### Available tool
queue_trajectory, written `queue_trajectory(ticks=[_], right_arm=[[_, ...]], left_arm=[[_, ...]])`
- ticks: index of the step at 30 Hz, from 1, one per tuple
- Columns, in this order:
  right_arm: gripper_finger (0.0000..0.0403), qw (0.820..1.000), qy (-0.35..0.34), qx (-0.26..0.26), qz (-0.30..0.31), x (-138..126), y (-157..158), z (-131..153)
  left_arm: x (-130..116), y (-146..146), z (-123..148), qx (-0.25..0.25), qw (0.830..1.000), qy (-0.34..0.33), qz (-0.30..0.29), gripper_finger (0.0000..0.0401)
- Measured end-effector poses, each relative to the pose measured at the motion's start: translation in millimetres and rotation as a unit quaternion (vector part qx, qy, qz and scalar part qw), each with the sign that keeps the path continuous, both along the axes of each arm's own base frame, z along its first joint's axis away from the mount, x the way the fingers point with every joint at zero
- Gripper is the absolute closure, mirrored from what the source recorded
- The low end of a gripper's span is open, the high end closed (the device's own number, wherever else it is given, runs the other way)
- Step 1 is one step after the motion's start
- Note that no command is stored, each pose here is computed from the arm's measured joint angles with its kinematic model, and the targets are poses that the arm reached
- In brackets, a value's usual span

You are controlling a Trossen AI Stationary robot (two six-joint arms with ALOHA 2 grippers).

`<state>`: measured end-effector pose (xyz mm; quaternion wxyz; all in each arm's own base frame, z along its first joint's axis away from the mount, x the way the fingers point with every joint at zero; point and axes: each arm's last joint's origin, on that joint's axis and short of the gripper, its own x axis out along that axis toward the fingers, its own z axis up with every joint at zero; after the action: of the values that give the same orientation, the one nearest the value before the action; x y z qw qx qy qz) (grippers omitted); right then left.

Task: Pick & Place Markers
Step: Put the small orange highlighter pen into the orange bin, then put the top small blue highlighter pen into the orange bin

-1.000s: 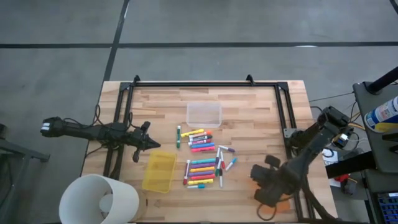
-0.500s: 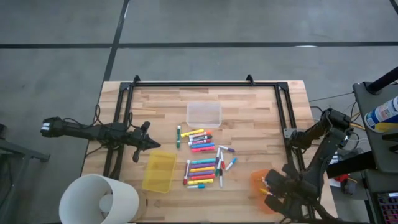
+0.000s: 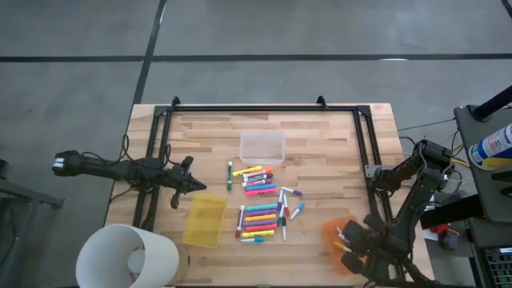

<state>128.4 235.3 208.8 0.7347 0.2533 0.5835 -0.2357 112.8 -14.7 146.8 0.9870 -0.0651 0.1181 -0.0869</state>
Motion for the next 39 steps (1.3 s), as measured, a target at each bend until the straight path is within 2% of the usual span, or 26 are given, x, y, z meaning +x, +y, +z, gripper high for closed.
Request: queue_trajectory(ticks=[6,14,23,39], right_arm=[[0.0366,1.0,-0.004,0.003,0.011,0.7,1.2,0.1],[0.0332,1.0,-0.013,-0.003,0.009,0.9,0.2,-1.1],[0.0314,1.0,-0.015,-0.003,0.008,1.3,0.3,-1.0],[0.0326,1.0,-0.02,0.011,-0.018,2.4,2.5,2.9]], left_arm=[[0.0,0.0,-0.1,0.0,1.0,0.0,0.0,0.0401],[0.0,0.0,0.0,0.0,1.0,0.0,0.0,0.0401],[0.0,0.0,-0.1,0.0,1.0,0.0,0.0,0.0401],[0.0,0.0,0.0,0.0,1.0,0.0,0.0,0.0401]])
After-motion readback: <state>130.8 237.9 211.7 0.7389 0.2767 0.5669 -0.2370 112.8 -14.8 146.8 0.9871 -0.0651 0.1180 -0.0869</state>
